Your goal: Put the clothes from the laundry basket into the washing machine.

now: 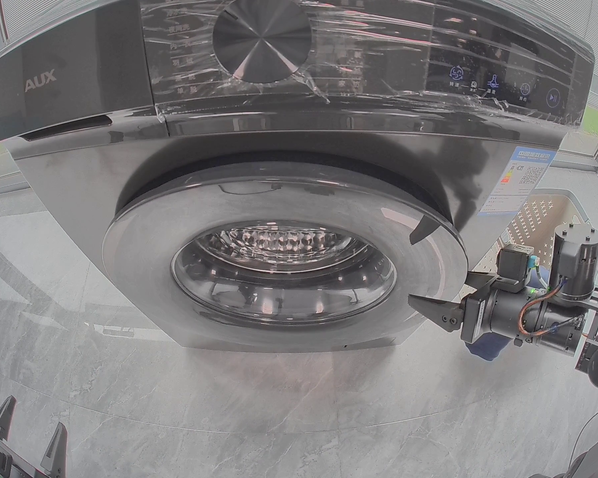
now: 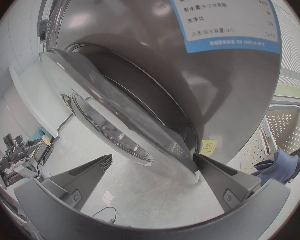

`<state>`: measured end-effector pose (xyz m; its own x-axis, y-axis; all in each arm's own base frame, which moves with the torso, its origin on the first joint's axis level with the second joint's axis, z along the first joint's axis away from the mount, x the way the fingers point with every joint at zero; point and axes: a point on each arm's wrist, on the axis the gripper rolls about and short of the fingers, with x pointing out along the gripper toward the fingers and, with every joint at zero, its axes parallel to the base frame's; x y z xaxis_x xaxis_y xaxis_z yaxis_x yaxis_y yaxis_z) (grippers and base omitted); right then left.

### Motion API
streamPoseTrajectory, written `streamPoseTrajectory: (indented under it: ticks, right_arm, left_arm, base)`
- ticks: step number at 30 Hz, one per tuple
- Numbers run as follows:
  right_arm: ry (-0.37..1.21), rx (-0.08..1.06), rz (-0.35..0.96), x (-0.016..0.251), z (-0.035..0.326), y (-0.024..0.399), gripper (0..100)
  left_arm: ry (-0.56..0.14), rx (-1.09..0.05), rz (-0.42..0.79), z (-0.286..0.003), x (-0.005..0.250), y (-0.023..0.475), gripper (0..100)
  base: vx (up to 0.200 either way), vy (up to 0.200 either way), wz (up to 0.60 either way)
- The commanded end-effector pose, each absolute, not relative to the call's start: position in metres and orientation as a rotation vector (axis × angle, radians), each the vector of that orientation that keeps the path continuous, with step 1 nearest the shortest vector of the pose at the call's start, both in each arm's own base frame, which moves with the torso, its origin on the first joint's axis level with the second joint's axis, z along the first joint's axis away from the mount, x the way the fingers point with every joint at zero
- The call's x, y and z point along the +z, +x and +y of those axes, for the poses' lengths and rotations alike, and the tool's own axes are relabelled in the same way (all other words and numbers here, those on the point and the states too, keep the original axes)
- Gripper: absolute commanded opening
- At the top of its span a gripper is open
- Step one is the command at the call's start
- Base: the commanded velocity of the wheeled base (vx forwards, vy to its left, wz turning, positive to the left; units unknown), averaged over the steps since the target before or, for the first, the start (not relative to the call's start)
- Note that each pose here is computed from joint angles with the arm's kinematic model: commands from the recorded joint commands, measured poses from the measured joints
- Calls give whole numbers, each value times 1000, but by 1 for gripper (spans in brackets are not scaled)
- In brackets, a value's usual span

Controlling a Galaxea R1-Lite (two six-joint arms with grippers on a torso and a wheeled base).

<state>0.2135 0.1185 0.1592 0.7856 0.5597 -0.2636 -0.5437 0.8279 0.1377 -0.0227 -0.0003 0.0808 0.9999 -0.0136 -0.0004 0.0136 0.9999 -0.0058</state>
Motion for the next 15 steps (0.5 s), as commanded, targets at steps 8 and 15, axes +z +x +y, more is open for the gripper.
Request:
streamPoseTrajectory:
  ticks: [8, 15]
  right_arm:
    - [42, 623, 320, 152, 102, 180, 100]
    - [42, 592, 306, 156, 104, 197, 100]
  left_arm:
    - [-5, -14, -2, 0, 76, -23, 100]
    - [-12, -15, -3, 0, 76, -23, 100]
  base:
    - [0, 0, 0]
    - [-86, 0, 0]
